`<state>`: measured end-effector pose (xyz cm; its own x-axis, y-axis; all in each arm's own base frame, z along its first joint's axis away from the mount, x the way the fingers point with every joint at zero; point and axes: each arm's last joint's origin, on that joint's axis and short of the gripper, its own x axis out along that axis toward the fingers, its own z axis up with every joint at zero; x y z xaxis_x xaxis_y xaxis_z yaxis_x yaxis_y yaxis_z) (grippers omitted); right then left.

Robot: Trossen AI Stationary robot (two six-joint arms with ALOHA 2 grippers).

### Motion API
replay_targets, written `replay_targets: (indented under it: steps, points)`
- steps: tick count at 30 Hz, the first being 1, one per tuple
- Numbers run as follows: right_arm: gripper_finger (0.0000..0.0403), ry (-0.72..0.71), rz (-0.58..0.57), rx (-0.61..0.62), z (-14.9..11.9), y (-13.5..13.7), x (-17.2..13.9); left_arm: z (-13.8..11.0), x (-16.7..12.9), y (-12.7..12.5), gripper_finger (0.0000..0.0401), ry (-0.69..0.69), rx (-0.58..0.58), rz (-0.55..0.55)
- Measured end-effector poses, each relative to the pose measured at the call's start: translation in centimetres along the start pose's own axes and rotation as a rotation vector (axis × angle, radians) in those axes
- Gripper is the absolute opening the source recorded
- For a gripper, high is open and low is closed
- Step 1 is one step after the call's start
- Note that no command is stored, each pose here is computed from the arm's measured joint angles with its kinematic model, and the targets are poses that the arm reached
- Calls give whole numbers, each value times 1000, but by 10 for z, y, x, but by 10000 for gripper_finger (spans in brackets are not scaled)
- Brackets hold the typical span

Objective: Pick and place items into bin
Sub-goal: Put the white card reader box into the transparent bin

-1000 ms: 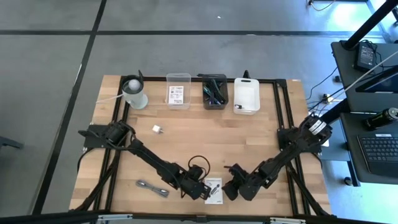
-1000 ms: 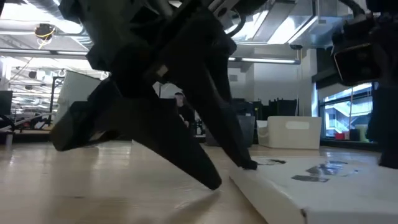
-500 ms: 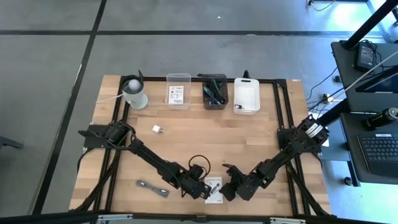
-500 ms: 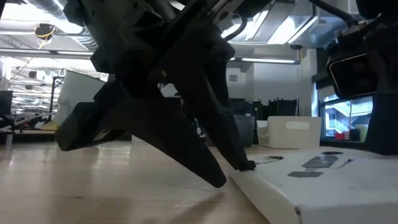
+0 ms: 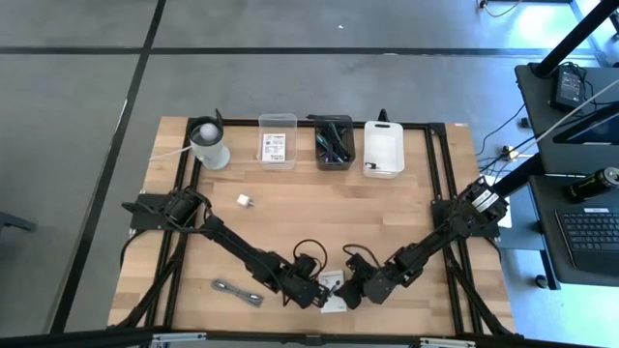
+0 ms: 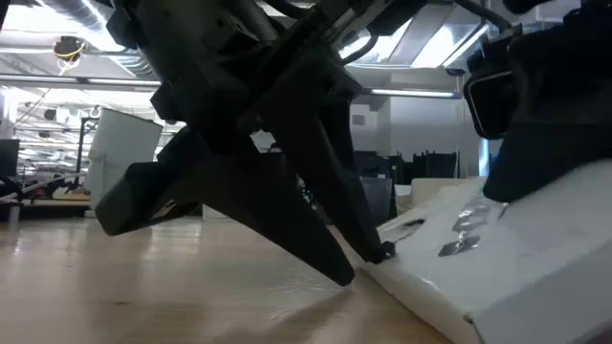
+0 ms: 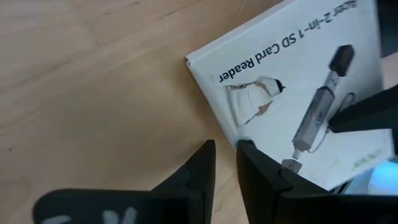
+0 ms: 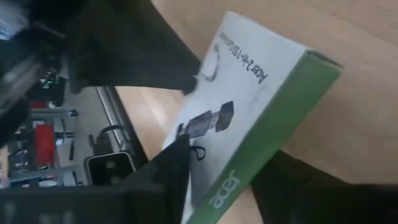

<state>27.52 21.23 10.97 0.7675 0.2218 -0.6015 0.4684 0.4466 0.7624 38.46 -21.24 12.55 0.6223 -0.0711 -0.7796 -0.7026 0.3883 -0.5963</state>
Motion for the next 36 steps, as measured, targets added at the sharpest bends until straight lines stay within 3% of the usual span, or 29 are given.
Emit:
replay_targets:
  steps: [7, 13, 19, 27, 31, 36]
  points:
    - [33, -8, 19, 32, 4, 4, 0, -1, -1, -1, 59, 4, 51, -4]
    - [33, -14, 21, 9, 5, 5, -1, 9, -16, -5, 59, 61, 154, 12]
    - [33, -34, -11, -46, 23, 13, -17, 39, -77, -16, 57, -39, 340, 64]
    - [32, -140, -71, -93, 83, 27, -55, 69, -168, -21, 21, -225, 773, 98]
    - [32, -249, -50, -93, 127, 34, -73, 84, -195, -3, 3, -268, 851, 97]
    - [32, -371, -32, -153, 191, 53, -87, 101, -219, 39, 2, -293, 891, 69]
